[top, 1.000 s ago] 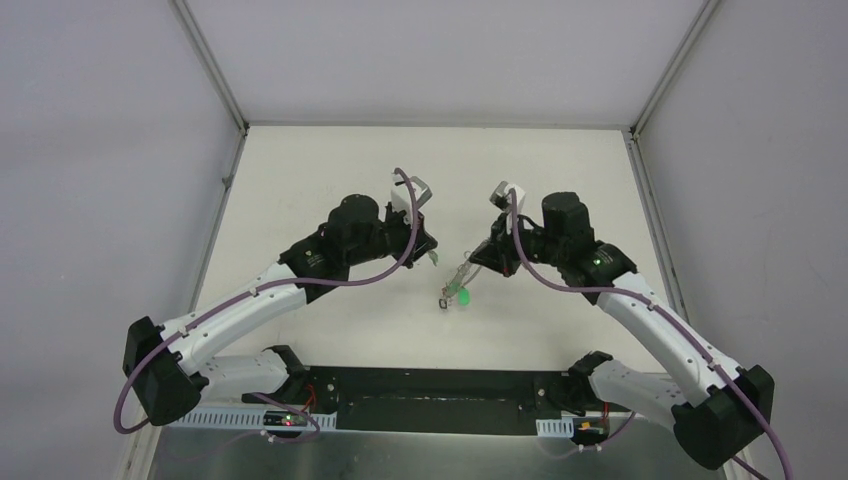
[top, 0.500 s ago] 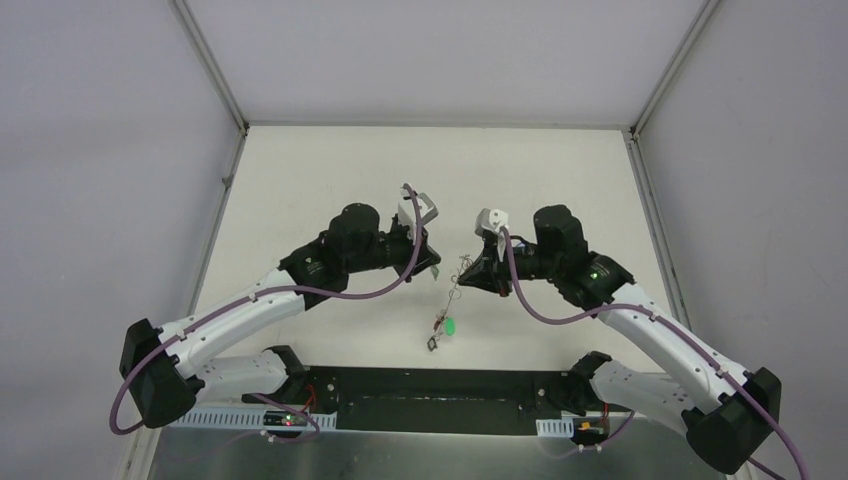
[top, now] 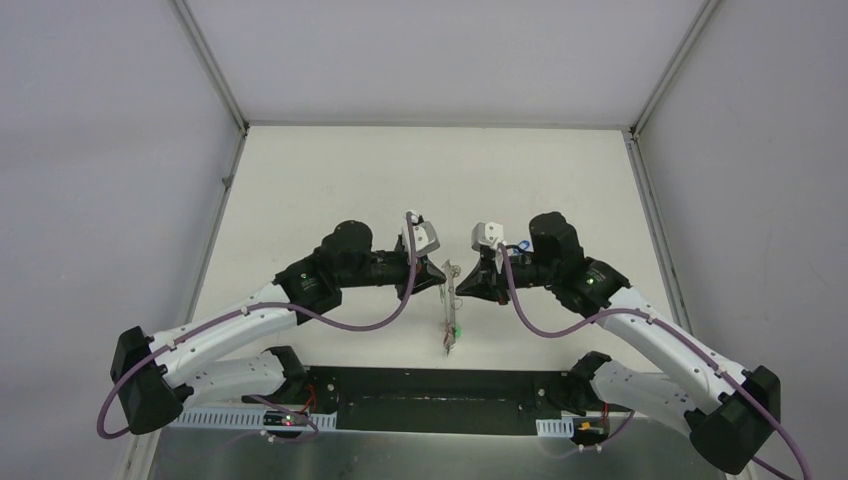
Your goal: Put the keys on the keyring
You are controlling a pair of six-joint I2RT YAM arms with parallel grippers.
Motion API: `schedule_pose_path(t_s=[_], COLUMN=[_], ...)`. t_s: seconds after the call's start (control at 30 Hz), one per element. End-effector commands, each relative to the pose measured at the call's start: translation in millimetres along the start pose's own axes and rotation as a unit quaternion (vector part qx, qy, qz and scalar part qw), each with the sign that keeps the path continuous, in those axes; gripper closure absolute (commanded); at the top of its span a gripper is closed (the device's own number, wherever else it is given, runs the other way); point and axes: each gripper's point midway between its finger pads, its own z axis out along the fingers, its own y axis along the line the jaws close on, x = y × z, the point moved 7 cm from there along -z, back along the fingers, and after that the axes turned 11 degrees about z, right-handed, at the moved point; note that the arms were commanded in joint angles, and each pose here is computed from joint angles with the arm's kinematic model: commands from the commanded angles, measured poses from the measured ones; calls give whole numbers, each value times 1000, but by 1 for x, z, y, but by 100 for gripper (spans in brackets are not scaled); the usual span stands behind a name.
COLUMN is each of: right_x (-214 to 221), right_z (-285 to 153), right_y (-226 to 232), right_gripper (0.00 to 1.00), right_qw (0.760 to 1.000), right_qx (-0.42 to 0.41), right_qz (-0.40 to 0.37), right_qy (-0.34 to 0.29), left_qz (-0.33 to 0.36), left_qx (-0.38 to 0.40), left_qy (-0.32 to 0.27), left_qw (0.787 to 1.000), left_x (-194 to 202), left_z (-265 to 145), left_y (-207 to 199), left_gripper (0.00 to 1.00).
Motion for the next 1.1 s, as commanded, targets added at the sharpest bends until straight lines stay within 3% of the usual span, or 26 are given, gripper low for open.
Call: schedule_pose_path(t_s=[0.0, 1.07], right_x=[-16, -10], right_z=[-1, -2], right_y=[12, 27], right_gripper=[100, 100], right_qw=[994, 980], right_qx=[-58, -122], right_qz=[-83, -150], right_qy=[-42, -50], left_qz=[73, 164], left_qx=[38, 100], left_qy=[-67, -83], left_qw=[994, 978], left_x=[-19, -18], left_z=[-7, 1], left_y=[-10, -30], left_gripper=[100, 100])
